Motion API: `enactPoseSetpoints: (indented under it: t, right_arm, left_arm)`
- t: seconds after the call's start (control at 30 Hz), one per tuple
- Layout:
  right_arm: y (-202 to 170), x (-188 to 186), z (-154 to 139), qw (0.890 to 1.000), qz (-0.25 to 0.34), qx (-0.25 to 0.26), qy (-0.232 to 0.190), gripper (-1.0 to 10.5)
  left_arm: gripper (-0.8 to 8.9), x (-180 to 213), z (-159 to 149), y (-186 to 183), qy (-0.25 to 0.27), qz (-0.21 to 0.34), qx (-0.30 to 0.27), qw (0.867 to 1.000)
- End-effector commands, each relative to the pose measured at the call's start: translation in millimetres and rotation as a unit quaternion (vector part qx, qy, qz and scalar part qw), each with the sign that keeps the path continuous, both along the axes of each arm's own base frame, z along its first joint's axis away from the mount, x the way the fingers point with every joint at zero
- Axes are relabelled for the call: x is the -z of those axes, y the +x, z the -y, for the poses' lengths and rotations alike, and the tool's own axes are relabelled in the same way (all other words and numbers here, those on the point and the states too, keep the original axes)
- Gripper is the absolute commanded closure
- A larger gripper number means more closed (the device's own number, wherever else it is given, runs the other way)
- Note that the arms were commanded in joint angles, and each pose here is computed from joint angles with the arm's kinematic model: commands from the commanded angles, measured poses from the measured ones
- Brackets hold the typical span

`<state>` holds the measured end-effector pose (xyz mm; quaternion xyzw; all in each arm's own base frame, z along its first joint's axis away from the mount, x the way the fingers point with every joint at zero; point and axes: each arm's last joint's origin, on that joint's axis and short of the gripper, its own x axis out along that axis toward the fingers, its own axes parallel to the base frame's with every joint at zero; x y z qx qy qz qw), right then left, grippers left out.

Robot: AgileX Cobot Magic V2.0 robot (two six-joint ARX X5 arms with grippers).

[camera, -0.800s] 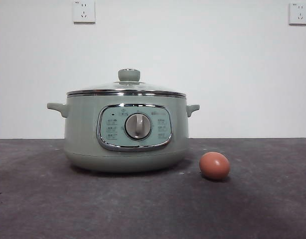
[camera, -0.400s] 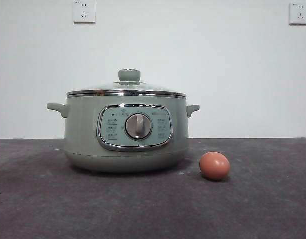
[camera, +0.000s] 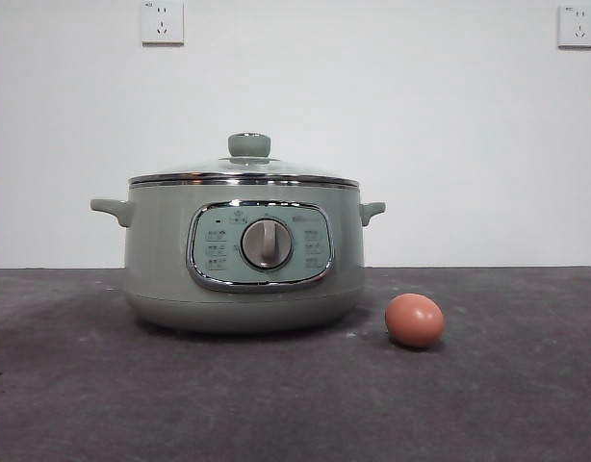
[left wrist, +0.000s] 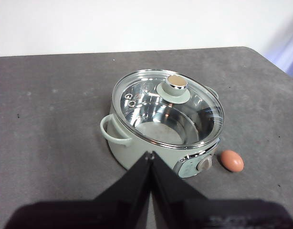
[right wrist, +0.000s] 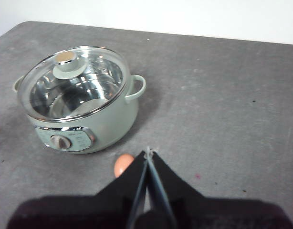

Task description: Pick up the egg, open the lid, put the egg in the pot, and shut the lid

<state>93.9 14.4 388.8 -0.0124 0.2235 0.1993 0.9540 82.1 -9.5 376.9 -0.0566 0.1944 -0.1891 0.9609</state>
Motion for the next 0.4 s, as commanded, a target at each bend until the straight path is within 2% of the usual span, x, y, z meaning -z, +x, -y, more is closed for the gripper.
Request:
enactPoseSetpoints:
  t: [0.03, 0.1, 0.13, 0.2, 0.23, 0.27, 0.3, 0.4]
  right_arm:
    - [-0.9, -0.9, -0.2, 1.0, 0.005, -0.006, -0.004, 9.4]
    - [-0.9, -1.0, -0.2, 1.0, 0.005, -0.006, -0.004, 9.1]
    - [-0.9, -1.0, -0.2, 1.0, 0.005, -0.006, -0.003, 8.5]
    - [0.2, -0.7, -0.3, 1.0, 0.003, -0.006, -0.003, 6.1]
    - [0.4, -0.6, -0.3, 1.0, 0.002, -0.005, -0.003, 5.0]
    - [0.7, -0.4, -0.3, 1.0, 0.001, -0.005, -0.002, 3.8]
    - [1.8, -0.2, -0.4, 1.0, -0.001, -0.005, -0.002, 2.8]
    - [4.4, 0.5, -0.5, 1.0, -0.007, -0.004, 0.0, 2.6]
  left_arm:
    - [8.07, 0.0, 0.4, 0.5, 0.004, 0.004, 0.006, 1.0]
    - [7.08, -0.1, 0.5, 0.7, 0.003, 0.004, 0.009, 1.0]
    - [6.16, -0.1, 0.9, 1.0, 0.0, 0.003, 0.015, 1.0]
    - [2.98, 0.2, 1.5, 2.0, -0.005, 0.001, 0.027, 1.0]
    - [1.67, 0.4, 1.6, 2.6, -0.006, -0.001, 0.028, 1.0]
    - [0.88, 0.5, 1.7, 3.0, -0.006, -0.001, 0.029, 1.0]
    - [0.59, 0.7, 1.7, 4.1, -0.006, -0.003, 0.029, 1.0]
    - [0.59, 1.3, 1.7, 6.5, -0.007, -0.008, 0.031, 0.999]
